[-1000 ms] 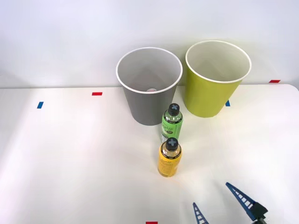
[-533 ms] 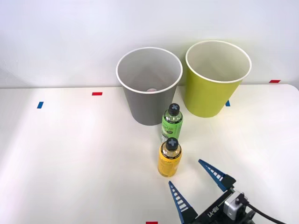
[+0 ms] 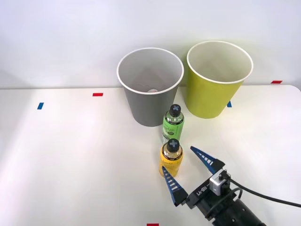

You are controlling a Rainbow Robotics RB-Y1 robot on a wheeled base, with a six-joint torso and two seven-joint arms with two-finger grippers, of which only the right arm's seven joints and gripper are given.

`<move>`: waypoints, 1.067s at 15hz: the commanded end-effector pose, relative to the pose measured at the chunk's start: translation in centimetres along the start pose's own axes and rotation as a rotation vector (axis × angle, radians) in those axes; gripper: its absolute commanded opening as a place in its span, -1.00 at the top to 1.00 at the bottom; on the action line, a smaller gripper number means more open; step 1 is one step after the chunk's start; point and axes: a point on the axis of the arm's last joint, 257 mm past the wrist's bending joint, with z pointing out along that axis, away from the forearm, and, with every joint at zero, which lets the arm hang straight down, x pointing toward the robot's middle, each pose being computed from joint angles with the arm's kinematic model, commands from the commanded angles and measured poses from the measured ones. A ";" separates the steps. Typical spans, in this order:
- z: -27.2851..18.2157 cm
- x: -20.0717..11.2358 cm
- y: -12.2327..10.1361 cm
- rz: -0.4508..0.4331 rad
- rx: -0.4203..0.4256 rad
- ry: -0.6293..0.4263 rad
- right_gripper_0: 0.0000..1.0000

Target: Put cans in the gray bin, plastic bottles in the light green bin

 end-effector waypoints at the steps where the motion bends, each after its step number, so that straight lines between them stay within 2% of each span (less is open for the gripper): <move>1: 1.8 -0.2 -0.2 -0.015 0.004 -0.045 -1.00; 7: 2.0 -0.4 0.1 -0.055 -0.011 -0.051 -1.00; 16: 2.4 -0.5 1.4 -0.069 -0.019 -0.062 -1.00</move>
